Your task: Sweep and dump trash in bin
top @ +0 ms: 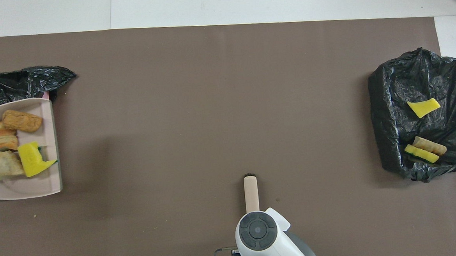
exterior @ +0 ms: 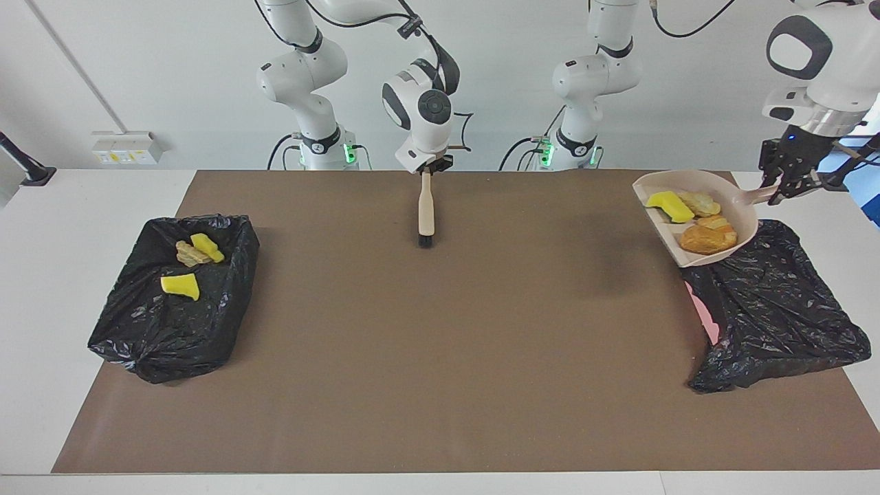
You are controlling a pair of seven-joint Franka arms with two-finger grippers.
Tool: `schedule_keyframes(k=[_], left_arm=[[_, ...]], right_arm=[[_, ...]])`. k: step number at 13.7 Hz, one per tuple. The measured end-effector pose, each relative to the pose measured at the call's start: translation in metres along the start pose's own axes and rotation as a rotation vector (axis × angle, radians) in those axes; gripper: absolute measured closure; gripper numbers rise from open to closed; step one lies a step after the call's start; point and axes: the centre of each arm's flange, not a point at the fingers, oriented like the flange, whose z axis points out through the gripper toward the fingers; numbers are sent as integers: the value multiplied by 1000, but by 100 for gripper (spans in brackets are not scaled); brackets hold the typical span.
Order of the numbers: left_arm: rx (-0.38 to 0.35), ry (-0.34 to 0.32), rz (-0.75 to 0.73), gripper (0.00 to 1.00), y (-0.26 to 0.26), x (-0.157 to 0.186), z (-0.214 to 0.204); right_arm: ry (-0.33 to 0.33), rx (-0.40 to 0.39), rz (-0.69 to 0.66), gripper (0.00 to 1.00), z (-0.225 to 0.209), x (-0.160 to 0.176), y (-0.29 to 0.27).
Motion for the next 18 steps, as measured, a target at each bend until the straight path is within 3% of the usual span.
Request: schedule_keyframes(k=[3,6,9,12,14,18], left_arm=[[47,-17,-31,69,-2,-56,15],[58,-78,-93,69,-17,-127,39],[65,-210,-30,69,-52,-156,44],[48,-417,96,69,-87,-124,42],[41,-502,133,69,-101,-96,41],[14,-660,208,69,-113,-65,37]], right_arm=[[71,91,-3,33,-51,26,2],[173,174,56,1,-118,68,32],[346,148,92,0,-187,114,97],[520,179,22,0,-280,140,172],[560,168,-28,0,-319,143,221],[515,96,-76,0,-392,104,307]])
